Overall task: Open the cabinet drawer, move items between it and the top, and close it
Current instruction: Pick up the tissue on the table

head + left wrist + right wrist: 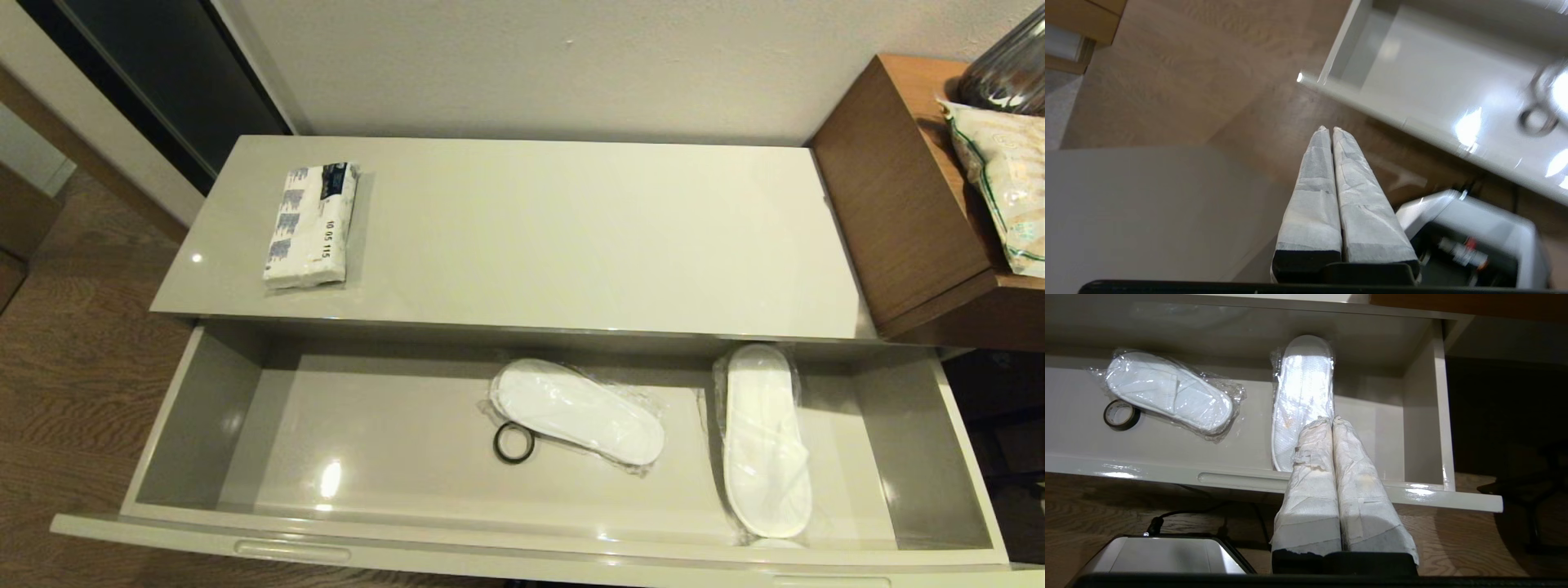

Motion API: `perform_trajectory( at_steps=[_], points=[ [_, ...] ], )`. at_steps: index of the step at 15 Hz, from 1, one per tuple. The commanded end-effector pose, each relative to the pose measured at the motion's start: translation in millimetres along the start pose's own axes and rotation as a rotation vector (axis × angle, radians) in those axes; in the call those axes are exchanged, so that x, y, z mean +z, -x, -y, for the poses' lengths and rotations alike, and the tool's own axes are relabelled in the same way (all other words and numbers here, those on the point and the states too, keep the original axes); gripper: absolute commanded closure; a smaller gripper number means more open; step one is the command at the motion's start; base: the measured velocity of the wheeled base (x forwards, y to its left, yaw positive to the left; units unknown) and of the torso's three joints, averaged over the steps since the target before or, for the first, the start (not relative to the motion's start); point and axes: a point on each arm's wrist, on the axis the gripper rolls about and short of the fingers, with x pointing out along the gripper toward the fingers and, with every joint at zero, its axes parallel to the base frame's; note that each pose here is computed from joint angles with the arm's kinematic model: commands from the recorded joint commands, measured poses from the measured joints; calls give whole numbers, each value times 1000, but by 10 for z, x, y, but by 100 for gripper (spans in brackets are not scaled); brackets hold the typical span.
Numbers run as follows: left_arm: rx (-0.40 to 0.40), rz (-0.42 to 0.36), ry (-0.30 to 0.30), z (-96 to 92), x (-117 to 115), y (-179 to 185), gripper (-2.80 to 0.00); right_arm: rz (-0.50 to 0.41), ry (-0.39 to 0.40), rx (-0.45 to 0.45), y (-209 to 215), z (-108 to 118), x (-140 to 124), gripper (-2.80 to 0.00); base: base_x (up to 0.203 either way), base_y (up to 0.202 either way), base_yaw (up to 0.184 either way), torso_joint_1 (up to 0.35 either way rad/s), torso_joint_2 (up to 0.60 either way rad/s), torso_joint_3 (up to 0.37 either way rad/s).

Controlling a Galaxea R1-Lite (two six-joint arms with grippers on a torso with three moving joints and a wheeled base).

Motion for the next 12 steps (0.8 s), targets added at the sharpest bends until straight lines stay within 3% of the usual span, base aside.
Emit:
perform_trajectory(
  at_steps=[1,3,7,12],
  points=[
    [24,-11,14,100,144,-141,0,2,0,0,1,0,-1,0,0,0,0,0,0,0],
    [29,-7,25,217,386,-389,0,2,0,0,1,0,-1,0,0,0,0,0,0,0],
    [40,-81,15,513,854,-1121,0,3,0,0,1,0,1,0,0,0,0,0,0,0],
    [10,-164,-16,978,1177,-2214,0,2,0,0,1,0,-1,0,0,0,0,0,0,0]
  ],
)
